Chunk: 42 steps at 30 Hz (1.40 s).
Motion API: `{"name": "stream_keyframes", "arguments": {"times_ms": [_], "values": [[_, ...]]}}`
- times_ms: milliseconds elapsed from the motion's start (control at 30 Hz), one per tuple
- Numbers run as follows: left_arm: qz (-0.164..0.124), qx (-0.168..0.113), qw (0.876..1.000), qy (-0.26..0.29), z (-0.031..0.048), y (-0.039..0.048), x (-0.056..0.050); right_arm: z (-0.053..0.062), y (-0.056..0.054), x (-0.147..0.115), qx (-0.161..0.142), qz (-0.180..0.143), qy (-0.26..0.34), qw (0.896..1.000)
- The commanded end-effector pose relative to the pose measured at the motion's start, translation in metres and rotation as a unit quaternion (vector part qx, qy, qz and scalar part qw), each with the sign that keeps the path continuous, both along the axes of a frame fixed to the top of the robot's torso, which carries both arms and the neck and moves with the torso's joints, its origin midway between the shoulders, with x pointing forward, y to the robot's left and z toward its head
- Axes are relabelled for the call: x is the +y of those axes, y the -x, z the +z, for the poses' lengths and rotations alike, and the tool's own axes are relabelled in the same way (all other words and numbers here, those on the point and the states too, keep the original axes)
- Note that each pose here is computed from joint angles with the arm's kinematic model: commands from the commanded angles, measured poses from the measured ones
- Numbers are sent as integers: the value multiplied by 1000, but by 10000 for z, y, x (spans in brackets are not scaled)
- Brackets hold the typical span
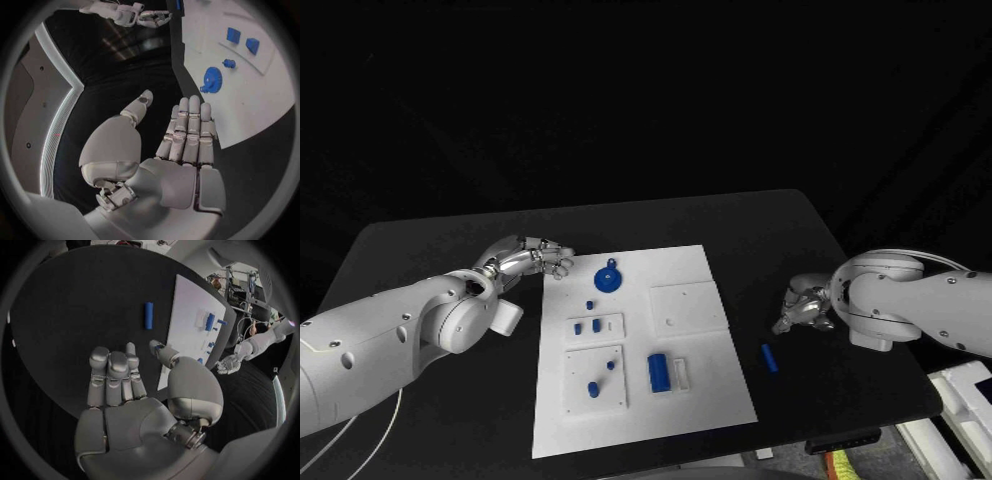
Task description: Assemble the parts on the task board
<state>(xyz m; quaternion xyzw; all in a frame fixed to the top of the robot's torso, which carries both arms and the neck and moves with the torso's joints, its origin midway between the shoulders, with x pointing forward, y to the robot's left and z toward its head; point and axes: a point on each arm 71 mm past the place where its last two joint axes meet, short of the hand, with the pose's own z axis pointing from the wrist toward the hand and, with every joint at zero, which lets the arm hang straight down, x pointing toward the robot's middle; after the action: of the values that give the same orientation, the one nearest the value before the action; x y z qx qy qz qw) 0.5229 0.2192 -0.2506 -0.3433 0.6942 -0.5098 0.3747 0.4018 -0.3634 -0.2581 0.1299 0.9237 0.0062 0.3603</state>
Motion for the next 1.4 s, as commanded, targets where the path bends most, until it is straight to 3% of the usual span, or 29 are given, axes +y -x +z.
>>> {"name": "stream_keyframes", "arguments": {"times_ms": [33, 300, 500, 1067, 1400], "values": [[-5, -4, 1000, 6, 6, 10, -16, -83, 46, 94, 11, 19, 20, 1000], [-3, -3, 1000, 5, 5, 18, 22, -337, 178, 246, 42, 43, 26, 998], [-2, -3, 1000, 4, 5, 20, 37, -442, 244, 312, 59, 55, 31, 996], [0, -1, 1000, 3, 1, 32, 72, -626, 278, 449, 15, 113, 93, 989], [1, 0, 1000, 2, 0, 36, 90, -741, 329, 479, 7, 119, 95, 988]]}}
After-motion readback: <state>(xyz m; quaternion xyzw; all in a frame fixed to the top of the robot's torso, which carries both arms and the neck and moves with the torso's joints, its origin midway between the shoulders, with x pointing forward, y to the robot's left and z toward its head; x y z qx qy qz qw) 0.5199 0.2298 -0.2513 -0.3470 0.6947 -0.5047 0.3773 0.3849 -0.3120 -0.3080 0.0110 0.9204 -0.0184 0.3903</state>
